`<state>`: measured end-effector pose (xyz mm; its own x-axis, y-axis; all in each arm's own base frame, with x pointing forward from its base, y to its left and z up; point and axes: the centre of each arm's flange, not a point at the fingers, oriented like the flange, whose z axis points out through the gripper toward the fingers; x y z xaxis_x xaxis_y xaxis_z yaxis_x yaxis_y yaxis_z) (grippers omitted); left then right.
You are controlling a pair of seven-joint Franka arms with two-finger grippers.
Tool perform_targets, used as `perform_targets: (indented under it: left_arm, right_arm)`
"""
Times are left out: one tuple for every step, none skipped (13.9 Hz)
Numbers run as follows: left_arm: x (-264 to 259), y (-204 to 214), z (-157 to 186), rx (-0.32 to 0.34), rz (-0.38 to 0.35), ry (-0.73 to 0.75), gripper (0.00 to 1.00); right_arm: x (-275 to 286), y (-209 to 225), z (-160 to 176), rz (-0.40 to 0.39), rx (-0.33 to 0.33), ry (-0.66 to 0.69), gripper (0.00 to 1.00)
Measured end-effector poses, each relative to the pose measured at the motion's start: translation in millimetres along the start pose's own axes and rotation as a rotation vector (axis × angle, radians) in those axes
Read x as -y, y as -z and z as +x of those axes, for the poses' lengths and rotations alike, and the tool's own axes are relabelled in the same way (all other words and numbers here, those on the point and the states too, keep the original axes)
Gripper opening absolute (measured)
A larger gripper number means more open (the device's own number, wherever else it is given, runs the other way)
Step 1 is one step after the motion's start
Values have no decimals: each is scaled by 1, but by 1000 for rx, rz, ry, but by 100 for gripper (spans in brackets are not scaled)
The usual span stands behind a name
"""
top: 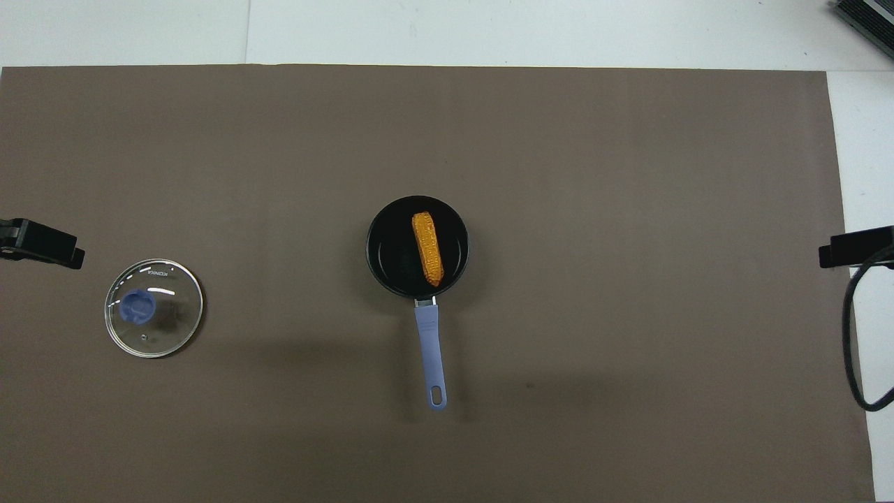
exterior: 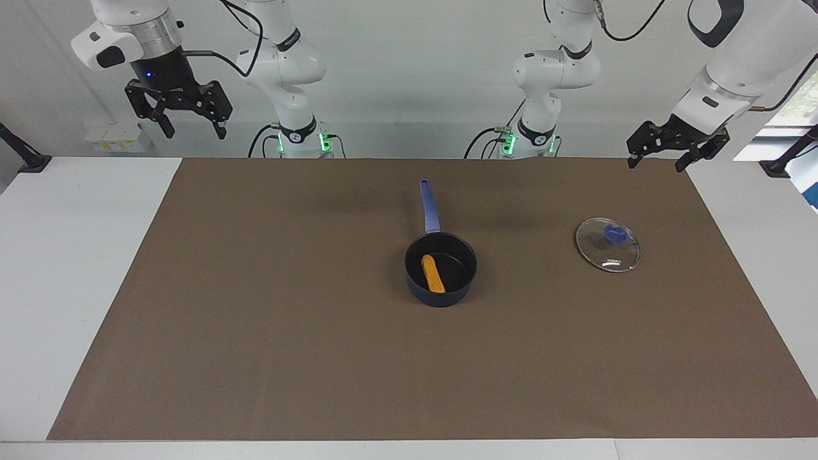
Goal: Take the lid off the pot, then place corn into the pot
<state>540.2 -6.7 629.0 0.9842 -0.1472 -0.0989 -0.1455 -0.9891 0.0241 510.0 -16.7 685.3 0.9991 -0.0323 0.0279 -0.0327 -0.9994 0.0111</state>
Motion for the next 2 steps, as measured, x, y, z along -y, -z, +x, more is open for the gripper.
perform_targets:
  left_arm:
    - [0, 0, 0, 0, -1, 0, 100]
    - [0, 0, 0, 0, -1, 0, 100]
  right_arm:
    - [0, 0, -1, 0, -1, 1, 100]
    - [0, 0, -1, 1, -1, 1, 100]
